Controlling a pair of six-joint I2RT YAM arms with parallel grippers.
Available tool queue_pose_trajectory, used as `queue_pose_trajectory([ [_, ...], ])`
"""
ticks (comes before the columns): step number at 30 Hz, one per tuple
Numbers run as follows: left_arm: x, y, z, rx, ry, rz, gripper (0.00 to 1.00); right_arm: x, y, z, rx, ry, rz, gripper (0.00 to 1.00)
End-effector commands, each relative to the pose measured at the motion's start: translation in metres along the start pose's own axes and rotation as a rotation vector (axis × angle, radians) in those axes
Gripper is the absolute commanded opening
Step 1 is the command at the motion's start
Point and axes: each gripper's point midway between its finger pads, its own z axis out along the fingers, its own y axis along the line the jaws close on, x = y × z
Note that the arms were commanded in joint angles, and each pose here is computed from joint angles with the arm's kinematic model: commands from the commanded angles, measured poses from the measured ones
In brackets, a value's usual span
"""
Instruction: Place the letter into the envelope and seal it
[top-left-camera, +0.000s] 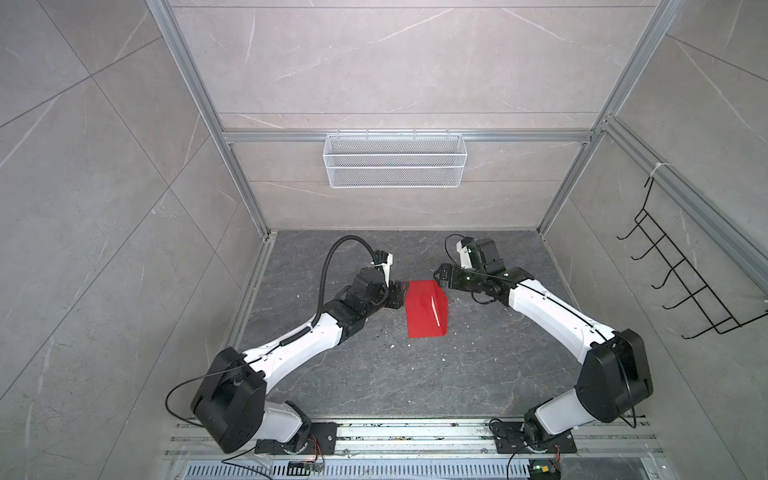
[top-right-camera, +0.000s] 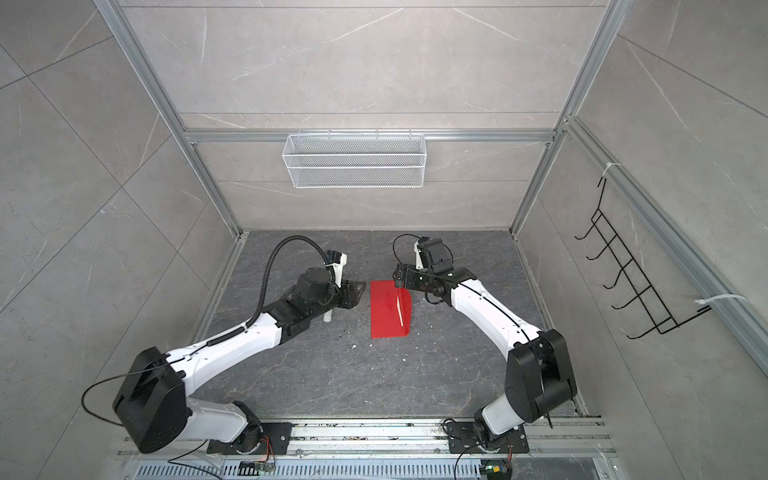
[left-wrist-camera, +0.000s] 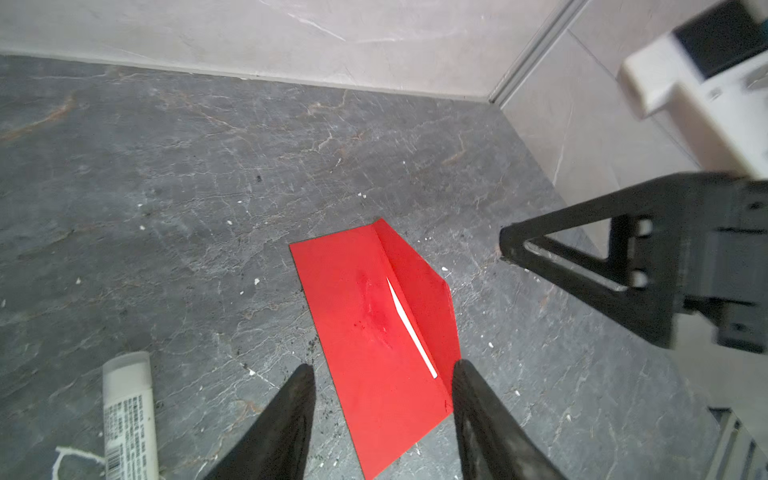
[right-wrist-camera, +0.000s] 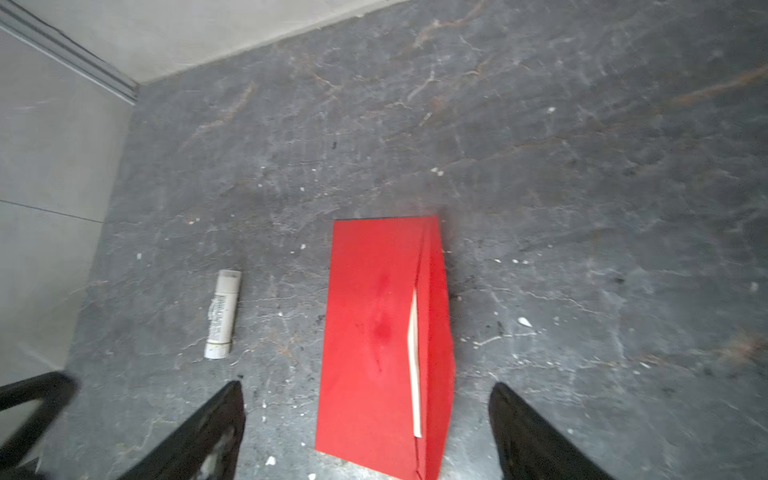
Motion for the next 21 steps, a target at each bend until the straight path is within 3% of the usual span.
queue_pose_trajectory([
  [1, 0.001, 0.025, -0.018, -0.103, -0.021, 0.098, 0.66, 0.024, -0.023, 0.020, 0.094, 0.135, -0.036, 0.92],
  [7, 0.004, 0.040, -0.036, -0.157, -0.049, 0.130, 0.79, 0.049, -0.027, 0.056, 0.081, 0.255, -0.017, 0.87],
  [11, 0.007, 0.055, -0.046, -0.202, -0.081, 0.103, 0.97, 0.062, -0.031, 0.073, 0.077, 0.304, -0.003, 0.76],
  [21, 0.011, 0.071, -0.054, -0.222, -0.105, 0.057, 1.00, 0.078, -0.035, 0.098, 0.065, 0.359, 0.031, 0.40],
])
